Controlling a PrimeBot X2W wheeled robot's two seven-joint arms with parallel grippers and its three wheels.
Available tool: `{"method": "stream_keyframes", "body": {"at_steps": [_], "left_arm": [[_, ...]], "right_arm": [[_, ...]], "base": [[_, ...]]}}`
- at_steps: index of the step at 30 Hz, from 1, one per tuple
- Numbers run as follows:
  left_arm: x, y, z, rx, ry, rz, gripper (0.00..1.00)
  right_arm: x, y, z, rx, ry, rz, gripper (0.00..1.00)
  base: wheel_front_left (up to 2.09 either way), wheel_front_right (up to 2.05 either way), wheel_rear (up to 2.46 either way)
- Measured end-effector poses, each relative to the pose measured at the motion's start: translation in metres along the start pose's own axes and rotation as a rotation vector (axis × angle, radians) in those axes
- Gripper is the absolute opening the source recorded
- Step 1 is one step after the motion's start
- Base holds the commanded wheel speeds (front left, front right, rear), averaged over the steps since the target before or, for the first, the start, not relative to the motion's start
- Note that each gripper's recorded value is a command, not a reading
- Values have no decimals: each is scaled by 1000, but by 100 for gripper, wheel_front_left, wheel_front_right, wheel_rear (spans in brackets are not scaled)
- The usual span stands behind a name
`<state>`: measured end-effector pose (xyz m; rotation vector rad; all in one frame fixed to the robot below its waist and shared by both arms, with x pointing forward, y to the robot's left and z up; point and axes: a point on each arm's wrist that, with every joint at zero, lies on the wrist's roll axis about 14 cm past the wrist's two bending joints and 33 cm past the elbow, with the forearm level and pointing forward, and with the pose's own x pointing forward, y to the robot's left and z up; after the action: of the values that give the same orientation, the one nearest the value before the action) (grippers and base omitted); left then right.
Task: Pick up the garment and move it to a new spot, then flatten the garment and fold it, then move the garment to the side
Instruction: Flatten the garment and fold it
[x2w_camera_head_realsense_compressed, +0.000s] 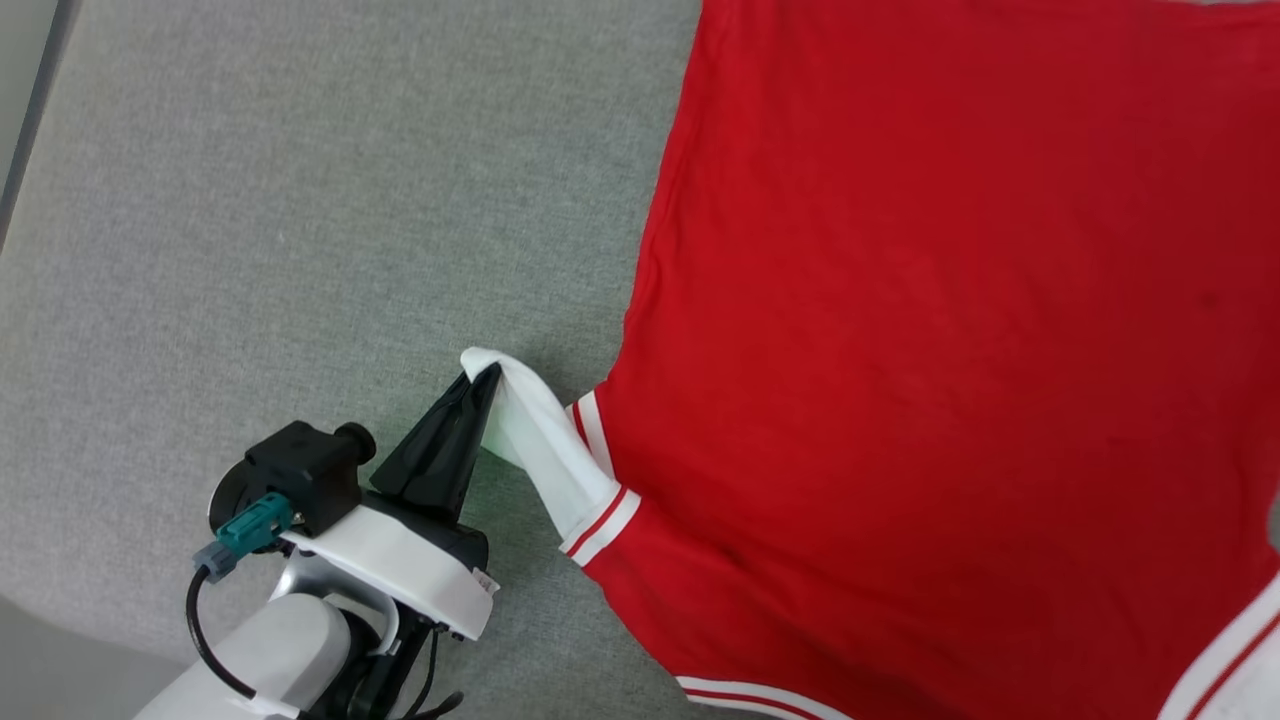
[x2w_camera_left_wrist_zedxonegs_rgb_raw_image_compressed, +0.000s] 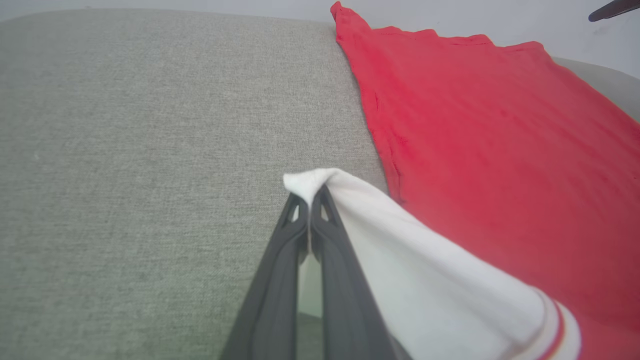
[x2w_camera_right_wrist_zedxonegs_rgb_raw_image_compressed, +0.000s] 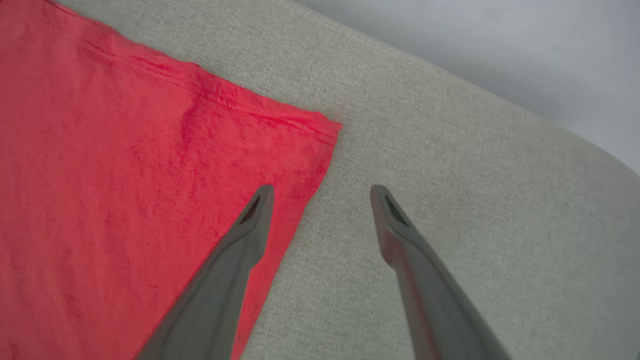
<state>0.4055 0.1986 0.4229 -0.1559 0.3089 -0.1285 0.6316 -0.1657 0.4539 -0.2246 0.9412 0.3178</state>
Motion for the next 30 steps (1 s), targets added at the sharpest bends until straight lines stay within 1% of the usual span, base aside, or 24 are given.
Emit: {"method": "stream_keyframes", "body": {"at_steps": [5, 9, 11, 14, 15, 17, 20, 24, 26, 30], "left_arm": [[4, 10, -10, 2, 20, 30, 0], [8, 13, -16, 6, 31, 39, 0], [9, 16, -18, 15, 37, 48, 0], [9, 15, -19, 15, 35, 42, 0], [10, 14, -19, 13, 34, 38, 0], [10, 14, -18, 17, 30, 38, 0], [10, 14, -17, 16, 24, 35, 0], [8, 13, -16, 17, 17, 34, 0], [4, 12, -15, 19, 16, 35, 0], [-8, 12, -11, 21, 3, 41, 0]], "right_arm": [[41, 2, -22, 22, 109, 2, 100], [67, 12, -37, 21, 147, 29, 100], [77, 17, -50, 21, 181, 44, 100], [79, 14, -63, 20, 212, 40, 100], [79, 13, -64, 26, 213, 41, 36], [78, 11, -66, 31, 210, 41, 0], [73, 7, -64, 28, 197, 30, 0], [63, 7, -48, 30, 111, 30, 0], [53, 7, -40, 26, 70, 29, 0], [25, 6, -31, -15, 6, 14, 0]], "base": [[0, 0, 0], [0, 0, 0], [0, 0, 0], [0, 0, 0], [0, 0, 0], [0, 0, 0], [0, 0, 0], [0, 0, 0], [0, 0, 0], [0, 0, 0]]}}
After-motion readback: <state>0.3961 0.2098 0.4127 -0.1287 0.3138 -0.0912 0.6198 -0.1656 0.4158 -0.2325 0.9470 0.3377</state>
